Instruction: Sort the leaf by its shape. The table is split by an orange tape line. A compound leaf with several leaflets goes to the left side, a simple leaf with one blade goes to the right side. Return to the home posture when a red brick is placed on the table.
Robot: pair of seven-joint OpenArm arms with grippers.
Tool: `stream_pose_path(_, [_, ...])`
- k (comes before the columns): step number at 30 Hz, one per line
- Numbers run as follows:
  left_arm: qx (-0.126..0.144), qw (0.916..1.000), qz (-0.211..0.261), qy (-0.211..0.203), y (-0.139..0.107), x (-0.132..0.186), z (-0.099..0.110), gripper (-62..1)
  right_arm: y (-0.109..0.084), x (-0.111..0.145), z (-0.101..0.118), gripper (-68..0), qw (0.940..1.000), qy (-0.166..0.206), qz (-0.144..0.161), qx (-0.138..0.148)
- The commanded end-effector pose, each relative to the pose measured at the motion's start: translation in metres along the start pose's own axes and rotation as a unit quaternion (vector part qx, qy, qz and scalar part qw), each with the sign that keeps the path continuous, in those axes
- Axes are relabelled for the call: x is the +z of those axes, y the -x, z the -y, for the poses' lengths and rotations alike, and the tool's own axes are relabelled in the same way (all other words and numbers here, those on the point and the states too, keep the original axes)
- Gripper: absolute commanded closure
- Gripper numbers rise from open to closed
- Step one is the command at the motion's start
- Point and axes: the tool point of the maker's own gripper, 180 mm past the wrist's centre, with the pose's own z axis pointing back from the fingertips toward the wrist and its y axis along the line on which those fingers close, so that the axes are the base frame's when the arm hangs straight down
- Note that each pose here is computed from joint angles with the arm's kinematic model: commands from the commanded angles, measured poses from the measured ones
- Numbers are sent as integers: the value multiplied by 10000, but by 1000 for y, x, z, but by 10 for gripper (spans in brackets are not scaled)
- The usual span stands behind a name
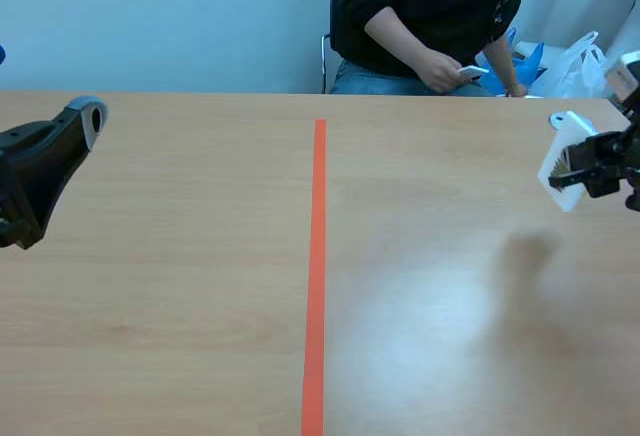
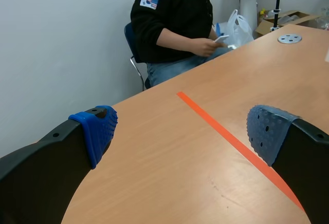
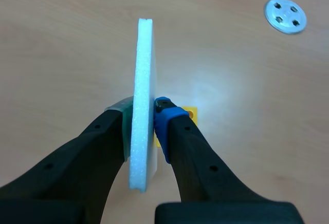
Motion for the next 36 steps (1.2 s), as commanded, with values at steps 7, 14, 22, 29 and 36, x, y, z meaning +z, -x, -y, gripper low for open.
stream_pose_path(7, [18, 9999, 150, -2, -8, -1, 0, -542, -5, 14, 42, -37, 9971, 710, 242, -137])
stream_pose_path(14, [17, 9999, 147, -1, -8, -1, 0, -542, 21, 8, 36, -37, 9962, 759, 13, -430])
stream_pose_path(22, [17, 9999, 147, -1, -8, -1, 0, -542, 35, 4, 27, -38, 9935, 934, -86, -647])
stream_pose_path(29, [17, 9999, 147, -1, -8, -1, 0, -542, 48, 8, 32, -136, 9901, 1227, -187, -653])
stream_pose_path(36, [17, 9999, 147, -1, -8, -1, 0, -542, 51, 9, 32, -202, 9896, 1260, -205, -656])
